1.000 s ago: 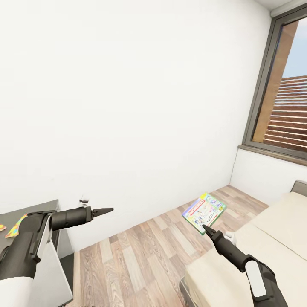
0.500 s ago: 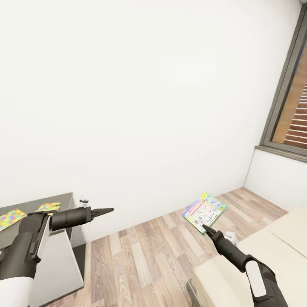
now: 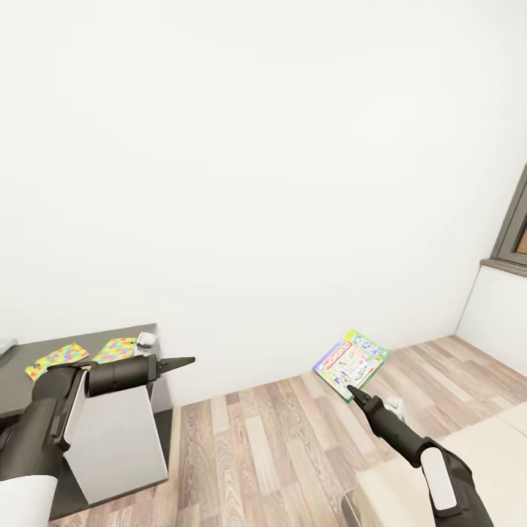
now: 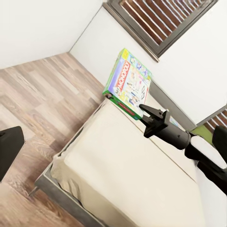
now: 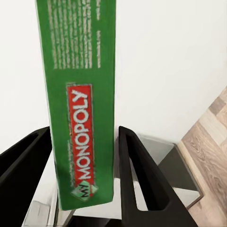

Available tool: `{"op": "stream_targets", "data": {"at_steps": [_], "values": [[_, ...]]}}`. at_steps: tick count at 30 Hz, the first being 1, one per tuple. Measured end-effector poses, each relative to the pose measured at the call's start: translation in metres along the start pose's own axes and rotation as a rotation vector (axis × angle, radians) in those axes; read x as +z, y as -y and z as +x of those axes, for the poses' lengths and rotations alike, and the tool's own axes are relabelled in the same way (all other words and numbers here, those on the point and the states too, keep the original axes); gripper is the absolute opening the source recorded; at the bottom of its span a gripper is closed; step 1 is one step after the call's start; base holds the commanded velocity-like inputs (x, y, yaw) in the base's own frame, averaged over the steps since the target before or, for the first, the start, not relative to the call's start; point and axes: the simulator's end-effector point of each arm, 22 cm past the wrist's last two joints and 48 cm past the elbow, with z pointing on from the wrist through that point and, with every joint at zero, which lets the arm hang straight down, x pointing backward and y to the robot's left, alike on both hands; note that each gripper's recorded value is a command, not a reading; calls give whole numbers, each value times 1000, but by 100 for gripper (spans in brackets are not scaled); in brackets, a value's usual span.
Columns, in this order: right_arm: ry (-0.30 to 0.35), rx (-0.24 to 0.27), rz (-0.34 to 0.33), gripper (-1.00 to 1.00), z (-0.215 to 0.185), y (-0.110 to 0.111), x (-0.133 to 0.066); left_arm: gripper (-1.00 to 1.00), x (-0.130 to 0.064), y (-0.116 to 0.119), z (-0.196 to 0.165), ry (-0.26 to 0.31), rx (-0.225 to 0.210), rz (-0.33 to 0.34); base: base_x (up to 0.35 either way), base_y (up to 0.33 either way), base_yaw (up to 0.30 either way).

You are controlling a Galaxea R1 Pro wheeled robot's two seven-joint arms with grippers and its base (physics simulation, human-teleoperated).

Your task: Put all the toys in the child's room - the three board games (two on the bed and one on the table), the two jigsaw puzzles on the table, and the tennis ball on the table - inside the toy box on the table in the child's room.

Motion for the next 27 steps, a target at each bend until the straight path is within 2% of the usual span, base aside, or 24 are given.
{"op": "stream_targets", "data": {"at_steps": [27], "values": [[16, -14, -28, -100, -7, -16, -4, 100, -5, 14, -8, 15, 30, 6, 0, 0, 209]]}}
